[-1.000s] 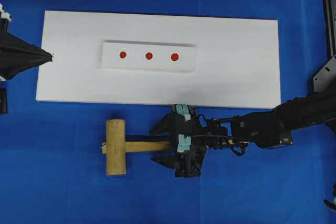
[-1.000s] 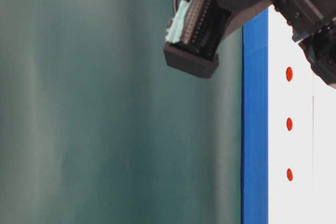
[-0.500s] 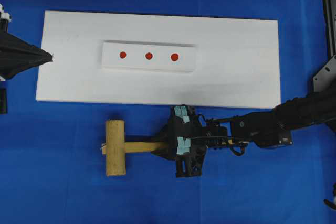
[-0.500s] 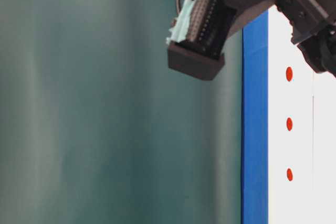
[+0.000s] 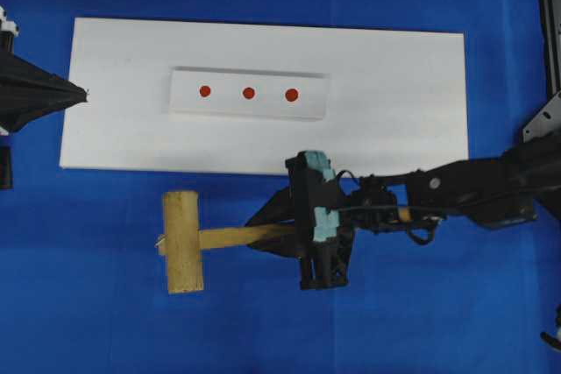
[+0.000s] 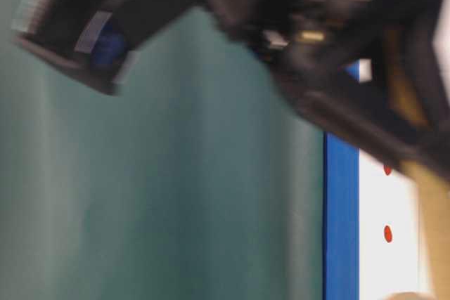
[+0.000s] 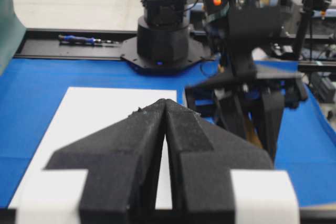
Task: Hit the mark with a hammer.
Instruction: 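Lift the mallet with the right gripper and swing it over the board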
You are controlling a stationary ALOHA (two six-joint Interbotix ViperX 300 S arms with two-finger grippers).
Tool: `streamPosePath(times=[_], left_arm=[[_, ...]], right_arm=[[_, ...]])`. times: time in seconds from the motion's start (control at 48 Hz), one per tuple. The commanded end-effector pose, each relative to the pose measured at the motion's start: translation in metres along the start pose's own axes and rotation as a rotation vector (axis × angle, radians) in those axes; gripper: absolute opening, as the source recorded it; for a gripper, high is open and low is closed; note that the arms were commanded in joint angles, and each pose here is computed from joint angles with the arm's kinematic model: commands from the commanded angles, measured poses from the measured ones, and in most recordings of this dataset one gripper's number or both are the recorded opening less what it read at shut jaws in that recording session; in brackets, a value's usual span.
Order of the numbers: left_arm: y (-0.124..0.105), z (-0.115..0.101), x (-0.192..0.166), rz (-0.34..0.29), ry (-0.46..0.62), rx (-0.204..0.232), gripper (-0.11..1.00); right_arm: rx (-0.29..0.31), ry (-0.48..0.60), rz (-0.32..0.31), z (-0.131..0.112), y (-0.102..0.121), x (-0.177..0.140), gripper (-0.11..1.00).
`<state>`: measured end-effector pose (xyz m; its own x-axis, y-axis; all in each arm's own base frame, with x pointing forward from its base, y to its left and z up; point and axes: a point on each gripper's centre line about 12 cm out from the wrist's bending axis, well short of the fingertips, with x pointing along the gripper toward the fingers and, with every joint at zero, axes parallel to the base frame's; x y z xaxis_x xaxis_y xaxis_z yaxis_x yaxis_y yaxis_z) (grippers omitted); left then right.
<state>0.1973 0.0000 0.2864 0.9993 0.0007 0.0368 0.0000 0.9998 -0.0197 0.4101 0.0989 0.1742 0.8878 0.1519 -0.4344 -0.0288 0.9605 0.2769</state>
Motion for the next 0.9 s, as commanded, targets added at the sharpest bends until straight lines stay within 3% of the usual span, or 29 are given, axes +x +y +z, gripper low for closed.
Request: streamPosePath(times=[0.0,0.125,0.396,0.563,0.875], left_arm=[[0.0,0.006,0.001,0.002,-0.017,-0.003,0.0],[0.0,0.006,0.001,0.002,-0.017,-0.005,0.0],[0.0,0.004,0.001,0.002,-0.006,-0.005,0.0],[0.0,0.003,0.001,0.002,0.003,-0.005,0.0],[0.001,0.002,0.001,0.003,0.014,-0.004,0.0]], right_arm=[[-0.007,-0.1,0.042,0.041,0.014,-0.023,0.1],[-0.026,-0.14,0.057,0.056,0.018,-0.038,0.1],[-0.032,-0.157,0.044,0.062,0.013,-0.039,0.1],[-0.031,-0.173,-0.01,0.069,-0.011,-0.039,0.1],[-0.111,-0.207,-0.152,0.085,-0.067,-0.047,0.1]])
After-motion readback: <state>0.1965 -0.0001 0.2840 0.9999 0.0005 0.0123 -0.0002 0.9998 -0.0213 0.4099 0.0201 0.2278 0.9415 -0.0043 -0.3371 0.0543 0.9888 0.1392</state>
